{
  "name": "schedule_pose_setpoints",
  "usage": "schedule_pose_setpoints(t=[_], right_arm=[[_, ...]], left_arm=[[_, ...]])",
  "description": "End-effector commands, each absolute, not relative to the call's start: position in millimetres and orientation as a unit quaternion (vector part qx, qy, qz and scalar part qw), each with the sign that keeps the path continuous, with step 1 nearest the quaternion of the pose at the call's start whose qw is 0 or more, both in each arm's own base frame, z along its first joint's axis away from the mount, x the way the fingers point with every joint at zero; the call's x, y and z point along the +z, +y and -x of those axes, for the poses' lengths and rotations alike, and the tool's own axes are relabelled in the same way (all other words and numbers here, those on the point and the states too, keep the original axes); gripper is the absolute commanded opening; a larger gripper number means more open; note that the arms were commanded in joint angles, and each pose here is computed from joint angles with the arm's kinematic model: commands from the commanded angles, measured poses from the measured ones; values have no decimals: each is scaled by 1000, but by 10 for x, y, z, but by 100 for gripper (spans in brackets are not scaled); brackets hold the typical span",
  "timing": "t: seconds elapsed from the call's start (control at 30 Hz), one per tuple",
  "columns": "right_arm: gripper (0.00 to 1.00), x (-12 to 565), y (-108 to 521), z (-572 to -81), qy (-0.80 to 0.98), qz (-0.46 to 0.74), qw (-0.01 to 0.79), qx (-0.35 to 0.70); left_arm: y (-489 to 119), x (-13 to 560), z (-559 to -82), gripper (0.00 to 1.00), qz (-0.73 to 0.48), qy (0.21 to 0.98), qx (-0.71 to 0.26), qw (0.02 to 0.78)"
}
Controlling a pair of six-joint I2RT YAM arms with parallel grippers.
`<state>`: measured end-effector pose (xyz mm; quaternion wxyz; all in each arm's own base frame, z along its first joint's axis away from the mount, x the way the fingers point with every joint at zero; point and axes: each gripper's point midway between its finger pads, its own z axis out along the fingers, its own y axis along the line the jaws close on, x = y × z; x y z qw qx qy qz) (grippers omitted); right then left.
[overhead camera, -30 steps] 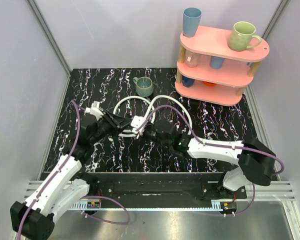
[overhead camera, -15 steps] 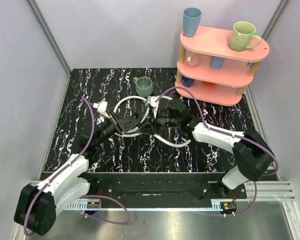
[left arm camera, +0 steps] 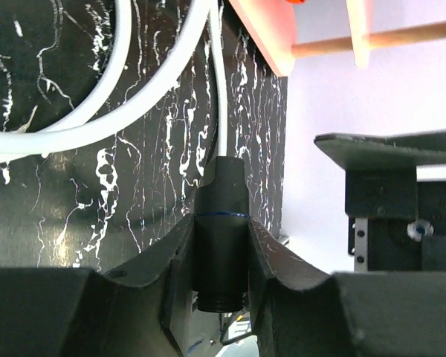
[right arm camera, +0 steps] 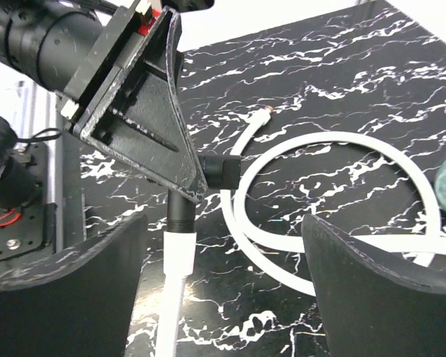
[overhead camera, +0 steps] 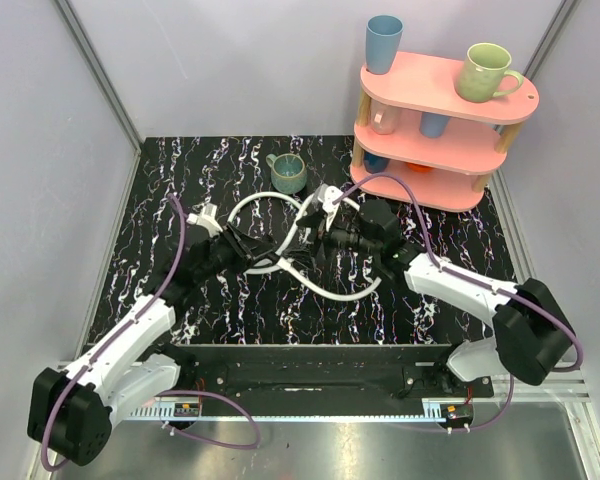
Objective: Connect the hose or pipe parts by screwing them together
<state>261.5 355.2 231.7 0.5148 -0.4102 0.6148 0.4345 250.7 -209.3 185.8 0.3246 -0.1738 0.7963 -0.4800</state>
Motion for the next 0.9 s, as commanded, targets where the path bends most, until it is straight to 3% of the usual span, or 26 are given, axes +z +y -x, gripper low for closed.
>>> schedule_pose_setpoints(t=[0.0,0.33,0.7,0.8,0.83,0.87], right_arm=[[91,2439,3530,-2662,578,444,592,343],[90,2235,3950,-2427,561,522,589,258],[74,1918,4055,-2582,595,512,593,179],[59,1837,4056,-2624,596,505,601,168],[47,1886,4073,-2640,593,494,612,171],[24,1904,4074,-2647,594,488,616,172]], left_arm=[[-1999,2136,-2615,0,271,783,-469,306],[-1960,2213,-2578,0,334,769,-472,271],[-1911,2314,-2492,0,345,763,-474,270],[-1904,2271,-2464,0,347,767,-471,265],[-1923,2262,-2445,0,345,768,-475,258],[-1935,2251,-2429,0,341,769,-477,255]])
